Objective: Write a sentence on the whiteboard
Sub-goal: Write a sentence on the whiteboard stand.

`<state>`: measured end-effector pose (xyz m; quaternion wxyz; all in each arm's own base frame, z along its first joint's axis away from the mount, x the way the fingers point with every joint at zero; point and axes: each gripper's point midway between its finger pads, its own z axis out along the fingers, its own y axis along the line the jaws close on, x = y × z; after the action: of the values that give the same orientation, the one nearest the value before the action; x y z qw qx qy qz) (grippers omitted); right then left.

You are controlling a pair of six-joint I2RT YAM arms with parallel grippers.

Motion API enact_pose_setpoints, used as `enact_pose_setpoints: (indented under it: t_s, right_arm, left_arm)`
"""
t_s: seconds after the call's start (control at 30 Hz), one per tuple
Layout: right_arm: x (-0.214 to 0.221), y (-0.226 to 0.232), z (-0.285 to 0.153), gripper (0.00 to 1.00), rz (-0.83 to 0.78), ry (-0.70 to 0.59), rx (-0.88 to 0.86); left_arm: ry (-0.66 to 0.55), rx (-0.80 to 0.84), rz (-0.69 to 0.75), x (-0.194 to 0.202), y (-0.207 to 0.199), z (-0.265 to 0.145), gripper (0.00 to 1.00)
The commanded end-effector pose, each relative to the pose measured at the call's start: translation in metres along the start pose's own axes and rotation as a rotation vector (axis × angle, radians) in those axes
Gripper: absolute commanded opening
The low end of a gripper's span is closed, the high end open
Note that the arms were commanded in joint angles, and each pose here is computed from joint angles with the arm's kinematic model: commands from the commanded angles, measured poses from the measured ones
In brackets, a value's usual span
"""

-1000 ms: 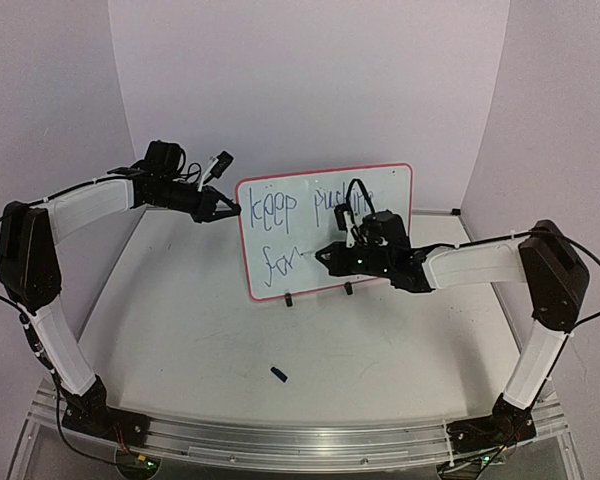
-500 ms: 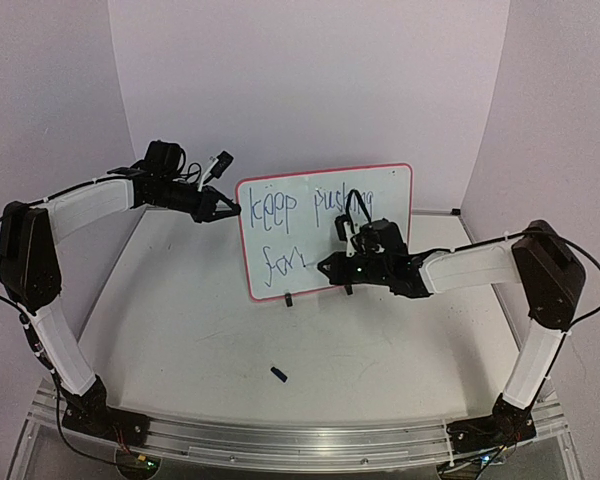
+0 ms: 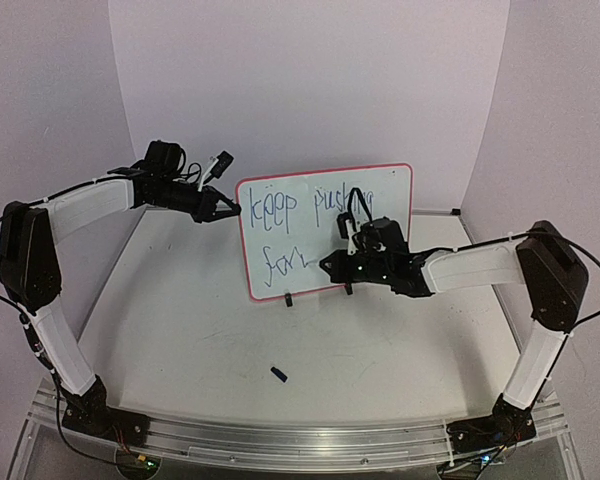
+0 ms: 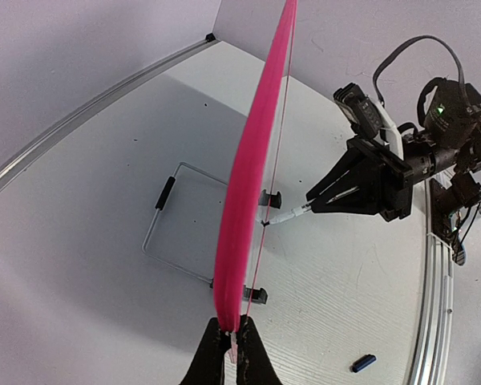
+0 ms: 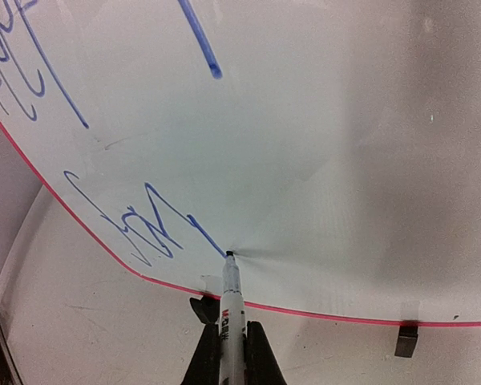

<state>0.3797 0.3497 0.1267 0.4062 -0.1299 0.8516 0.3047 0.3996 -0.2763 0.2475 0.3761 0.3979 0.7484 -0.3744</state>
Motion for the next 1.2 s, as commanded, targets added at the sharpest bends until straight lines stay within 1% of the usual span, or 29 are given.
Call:
enact_pose_setpoints:
  t_s: [0.0,0.2,0.43,0.63,0.97,1.17]
  right_arm:
    - [-0.052,0.013,-0.022,0.0,-0.011,-0.142,0.0]
    - [-0.045,0.009,-0.018,0.0,-0.013,-0.122,0.013]
    - [-0.017,-0.004,-0.011,0.0,-0.005,-0.051,0.043]
    - [-0.002,-0.014,-0.01,0.0,0.009,-0.018,0.067]
    - [-0.012,-0.013,-0.008,0.0,0.006,-0.044,0.079]
    - [-0.017,-0.006,-0.004,0.0,0.0,-0.044,0.05]
  left_arm:
    - [0.049,0.014,-0.016,0.009,-0.011,0.002,0.0]
    - [0.053,0.017,-0.018,0.01,-0.012,0.004,0.0]
    - [0.053,0.016,-0.017,0.01,-0.012,0.003,0.0]
    - [0.054,0.019,-0.017,0.01,-0.012,0.004,0.0]
    - [0.055,0.017,-0.018,0.01,-0.012,0.004,0.0]
    - [0.053,0.015,-0.014,0.009,-0.012,0.003,0.0]
